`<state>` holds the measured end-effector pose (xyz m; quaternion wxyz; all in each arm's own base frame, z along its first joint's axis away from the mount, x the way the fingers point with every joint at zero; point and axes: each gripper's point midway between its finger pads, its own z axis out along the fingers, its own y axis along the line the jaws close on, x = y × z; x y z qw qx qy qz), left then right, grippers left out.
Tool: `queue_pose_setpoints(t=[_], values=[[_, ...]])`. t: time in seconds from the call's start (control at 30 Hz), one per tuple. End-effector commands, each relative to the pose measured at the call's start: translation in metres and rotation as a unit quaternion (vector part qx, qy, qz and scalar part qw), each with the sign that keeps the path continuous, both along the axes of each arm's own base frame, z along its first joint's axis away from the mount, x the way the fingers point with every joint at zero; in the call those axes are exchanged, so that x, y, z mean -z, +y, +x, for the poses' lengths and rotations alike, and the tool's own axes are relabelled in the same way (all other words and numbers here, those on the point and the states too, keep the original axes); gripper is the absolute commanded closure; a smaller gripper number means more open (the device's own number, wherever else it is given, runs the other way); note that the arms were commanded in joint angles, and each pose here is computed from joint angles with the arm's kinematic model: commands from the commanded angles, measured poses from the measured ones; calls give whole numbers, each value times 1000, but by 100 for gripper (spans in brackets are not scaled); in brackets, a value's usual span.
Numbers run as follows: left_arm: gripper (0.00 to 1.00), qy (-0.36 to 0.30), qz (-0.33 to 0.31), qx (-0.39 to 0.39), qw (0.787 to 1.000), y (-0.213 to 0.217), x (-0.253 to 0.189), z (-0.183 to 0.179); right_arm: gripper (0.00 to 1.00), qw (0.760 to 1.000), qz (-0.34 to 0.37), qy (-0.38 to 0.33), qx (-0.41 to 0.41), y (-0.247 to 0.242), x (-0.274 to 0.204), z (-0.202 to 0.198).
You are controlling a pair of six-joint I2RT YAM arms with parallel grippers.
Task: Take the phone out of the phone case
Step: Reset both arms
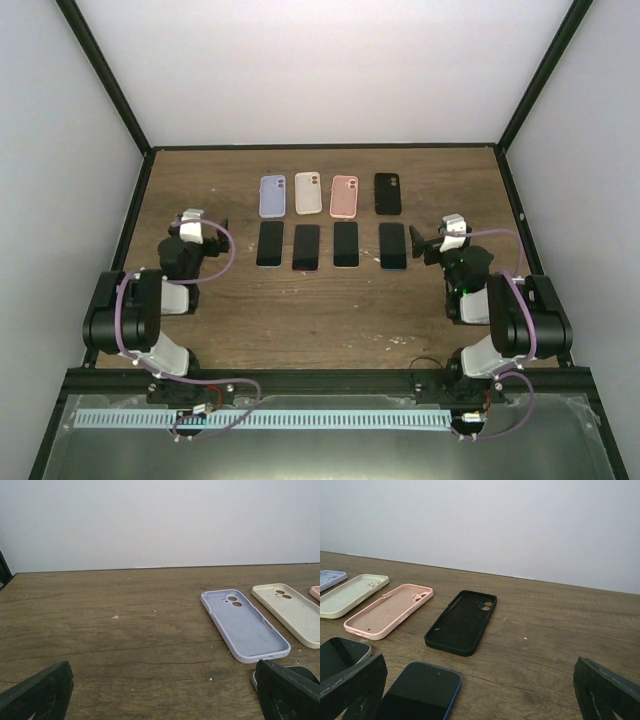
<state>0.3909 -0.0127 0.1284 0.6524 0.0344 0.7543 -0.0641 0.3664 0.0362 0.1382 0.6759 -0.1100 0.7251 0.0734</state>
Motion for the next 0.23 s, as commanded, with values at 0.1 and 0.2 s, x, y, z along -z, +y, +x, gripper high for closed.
queue_pose_setpoints(t=[0.1,0.2], values=[[0,-10,8,0,1000,0,-5,2,0,1000,2,-24,8,-5,-14,4],[0,-9,9,0,1000,0,-5,2,0,1000,1,-24,8,-5,-14,4]])
